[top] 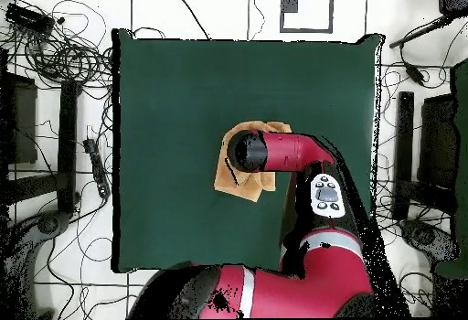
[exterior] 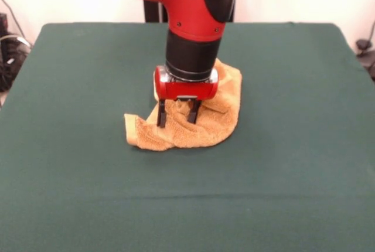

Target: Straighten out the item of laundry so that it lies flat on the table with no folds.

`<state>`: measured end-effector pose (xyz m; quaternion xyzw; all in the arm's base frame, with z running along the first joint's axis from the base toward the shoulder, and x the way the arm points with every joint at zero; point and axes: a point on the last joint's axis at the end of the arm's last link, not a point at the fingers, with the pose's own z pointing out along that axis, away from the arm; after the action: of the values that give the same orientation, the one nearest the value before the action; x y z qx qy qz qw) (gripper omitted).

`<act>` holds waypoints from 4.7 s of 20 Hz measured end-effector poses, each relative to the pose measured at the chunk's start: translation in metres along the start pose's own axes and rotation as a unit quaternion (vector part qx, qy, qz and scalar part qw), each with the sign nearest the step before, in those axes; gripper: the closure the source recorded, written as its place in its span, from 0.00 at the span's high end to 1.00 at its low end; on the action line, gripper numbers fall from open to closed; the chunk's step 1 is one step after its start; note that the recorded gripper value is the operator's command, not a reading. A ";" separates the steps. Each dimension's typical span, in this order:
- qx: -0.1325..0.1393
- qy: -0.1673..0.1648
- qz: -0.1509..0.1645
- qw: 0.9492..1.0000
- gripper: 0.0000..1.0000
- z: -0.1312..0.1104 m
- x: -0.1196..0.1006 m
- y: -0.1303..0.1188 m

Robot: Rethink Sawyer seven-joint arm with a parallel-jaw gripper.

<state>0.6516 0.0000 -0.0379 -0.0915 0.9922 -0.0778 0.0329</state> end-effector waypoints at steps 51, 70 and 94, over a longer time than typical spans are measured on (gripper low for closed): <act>-0.001 -0.096 0.013 0.995 1.00 0.014 -0.103 -0.019; 0.001 -0.103 0.015 0.995 1.00 0.015 -0.114 -0.021; -0.010 -0.120 0.035 0.992 1.00 -0.131 -0.155 -0.016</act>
<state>0.7957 0.0326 0.1022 -0.0654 0.9844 -0.0548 0.1535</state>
